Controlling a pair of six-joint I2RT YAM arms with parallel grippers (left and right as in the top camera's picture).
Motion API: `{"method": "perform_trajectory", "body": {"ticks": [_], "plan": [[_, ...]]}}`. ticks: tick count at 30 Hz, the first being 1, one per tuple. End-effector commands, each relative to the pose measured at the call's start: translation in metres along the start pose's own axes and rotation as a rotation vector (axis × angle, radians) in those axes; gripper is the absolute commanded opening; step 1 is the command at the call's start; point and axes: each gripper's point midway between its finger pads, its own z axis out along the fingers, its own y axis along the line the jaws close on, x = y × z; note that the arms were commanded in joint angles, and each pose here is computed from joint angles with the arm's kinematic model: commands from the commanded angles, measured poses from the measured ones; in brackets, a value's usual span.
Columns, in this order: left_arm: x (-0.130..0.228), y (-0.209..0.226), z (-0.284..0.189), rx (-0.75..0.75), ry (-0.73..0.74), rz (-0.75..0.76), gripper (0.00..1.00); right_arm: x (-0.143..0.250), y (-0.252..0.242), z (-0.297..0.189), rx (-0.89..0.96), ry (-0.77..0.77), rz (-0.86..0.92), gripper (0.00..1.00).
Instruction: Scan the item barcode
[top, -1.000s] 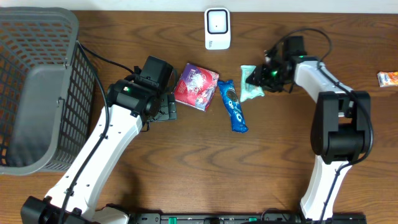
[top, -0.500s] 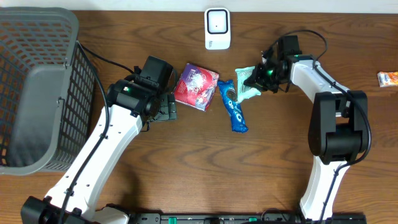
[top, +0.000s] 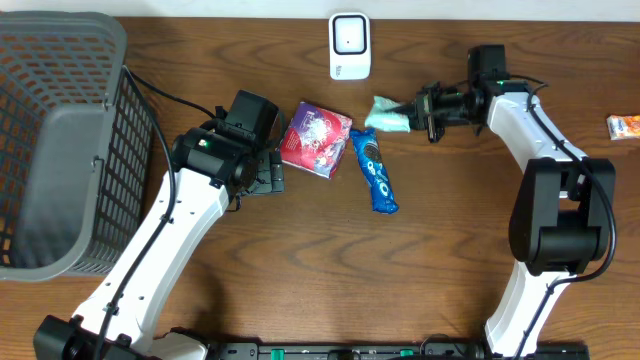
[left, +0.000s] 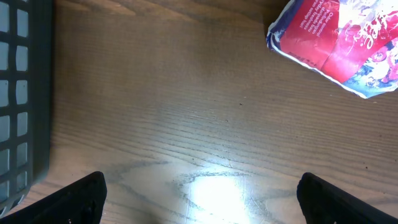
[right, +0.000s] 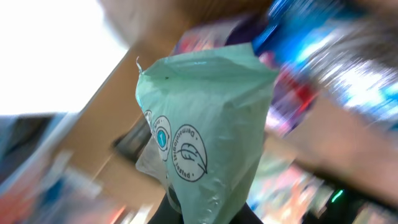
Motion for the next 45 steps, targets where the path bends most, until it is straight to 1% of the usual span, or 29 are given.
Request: {"method": "perform_trajectory", "body": {"ticks": [1, 4, 6, 9, 25, 29, 31, 34, 36, 38, 39, 40, 42, 45], "plan": [[0.000, 0.002, 0.000, -0.013, 0.000, -0.002, 0.98, 0.057, 0.026, -0.015, -0.071, 0.291, 0.139, 0.01], [0.000, 0.002, 0.000, -0.013, 0.000, -0.002, 0.98, 0.065, 0.028, -0.018, -0.070, 0.341, 0.181, 0.01], [0.000, 0.001, 0.000, -0.013, 0.000, -0.002, 0.98, 0.066, 0.028, -0.018, -0.062, 0.344, 0.227, 0.02], [0.000, 0.001, 0.000, -0.013, 0.000, -0.002, 0.98, 0.066, 0.028, -0.018, -0.058, 0.345, 0.250, 0.02], [0.000, 0.001, 0.000, -0.013, 0.000, -0.002, 0.98, 0.065, 0.028, -0.019, -0.056, 0.348, 0.275, 0.01], [0.000, 0.001, 0.000, -0.013, 0.000, -0.002, 0.98, 0.061, 0.031, -0.019, -0.067, 0.325, 0.238, 0.01], [0.000, 0.001, 0.000, -0.013, 0.000, -0.002, 0.98, 0.050, 0.035, -0.015, -0.083, 0.255, 0.152, 0.01], [0.000, 0.001, 0.000, -0.013, 0.000, -0.002, 0.98, 0.023, 0.042, 0.000, -0.095, 0.065, -0.044, 0.01], [0.000, 0.001, 0.000, -0.013, 0.000, -0.002, 0.98, 0.010, 0.046, 0.011, -0.088, -0.050, -0.229, 0.01], [0.000, 0.002, 0.000, -0.013, 0.000, -0.002, 0.98, 0.004, 0.055, 0.019, -0.089, -0.129, -0.411, 0.01], [0.000, 0.001, 0.000, -0.013, 0.000, -0.002, 0.98, 0.000, 0.068, 0.027, -0.101, -0.204, -0.578, 0.01], [0.000, 0.002, 0.000, -0.013, 0.000, -0.002, 0.98, 0.000, 0.076, 0.030, -0.112, -0.236, -0.650, 0.01], [0.000, 0.001, 0.000, -0.013, 0.000, -0.002, 0.98, -0.001, 0.090, 0.036, -0.132, -0.311, -0.734, 0.01], [0.000, 0.001, 0.000, -0.013, 0.000, -0.002, 0.98, -0.012, 0.102, 0.041, -0.136, -0.451, -0.759, 0.01]]}}
